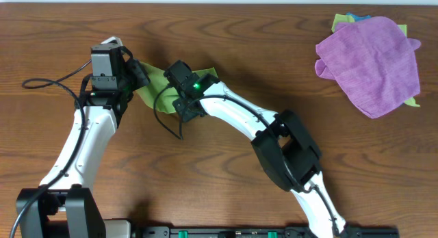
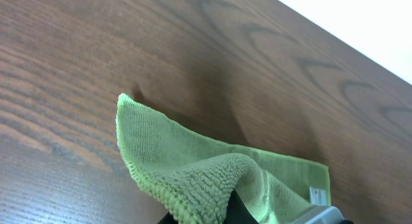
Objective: Fold the cloth
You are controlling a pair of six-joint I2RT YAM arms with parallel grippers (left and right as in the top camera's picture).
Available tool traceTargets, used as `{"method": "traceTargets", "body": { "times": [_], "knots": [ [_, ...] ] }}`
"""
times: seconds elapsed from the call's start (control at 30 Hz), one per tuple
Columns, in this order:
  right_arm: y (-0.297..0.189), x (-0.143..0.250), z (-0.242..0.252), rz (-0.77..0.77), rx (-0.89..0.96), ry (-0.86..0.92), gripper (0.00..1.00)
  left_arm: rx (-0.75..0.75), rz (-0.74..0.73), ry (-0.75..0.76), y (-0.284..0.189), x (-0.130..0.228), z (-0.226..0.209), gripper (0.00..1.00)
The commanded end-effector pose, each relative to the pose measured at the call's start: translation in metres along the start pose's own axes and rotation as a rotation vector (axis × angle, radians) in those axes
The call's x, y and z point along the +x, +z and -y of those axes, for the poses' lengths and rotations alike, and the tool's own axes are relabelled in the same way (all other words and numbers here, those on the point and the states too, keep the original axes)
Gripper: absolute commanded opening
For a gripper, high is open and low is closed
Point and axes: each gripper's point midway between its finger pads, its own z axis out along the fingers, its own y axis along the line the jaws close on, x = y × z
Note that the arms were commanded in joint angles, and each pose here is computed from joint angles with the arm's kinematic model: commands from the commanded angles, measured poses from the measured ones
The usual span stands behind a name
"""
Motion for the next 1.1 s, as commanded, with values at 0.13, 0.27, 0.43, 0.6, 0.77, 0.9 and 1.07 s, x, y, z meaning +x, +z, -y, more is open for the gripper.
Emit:
{"method": "traceTargets", "body": {
  "times": [0.13, 0.27, 0.43, 0.6, 0.77, 0.9, 1.07],
  "knots": [
    [-0.029, 0.02, 0.037, -0.077, 0.169, 0.009, 0.01, -0.034, -0.072, 0.014, -0.003, 0.014, -0.008, 0.06],
    [-0.048, 0.029, 0.046, -0.106, 0.209, 0.007, 0.01, -0.067, -0.14, 0.021, -0.005, 0.031, -0.016, 0.15],
    [-0.062, 0.038, 0.051, -0.139, 0.231, 0.003, 0.01, -0.103, -0.22, 0.039, -0.009, 0.05, -0.025, 0.8],
    [-0.068, 0.043, 0.053, -0.158, 0.242, -0.001, 0.01, -0.107, -0.307, 0.024, -0.015, 0.069, -0.029, 0.95],
    [-0.071, 0.046, 0.058, -0.167, 0.27, -0.005, 0.01, -0.069, -0.434, -0.091, -0.027, 0.091, -0.033, 0.95],
    [-0.072, 0.046, 0.06, -0.166, 0.277, -0.004, 0.01, -0.047, -0.55, -0.198, -0.042, 0.109, -0.042, 0.95],
    [-0.072, 0.045, 0.063, -0.167, 0.278, 0.002, 0.01, -0.063, -0.634, -0.26, -0.058, 0.126, -0.049, 0.95]
  ]
}}
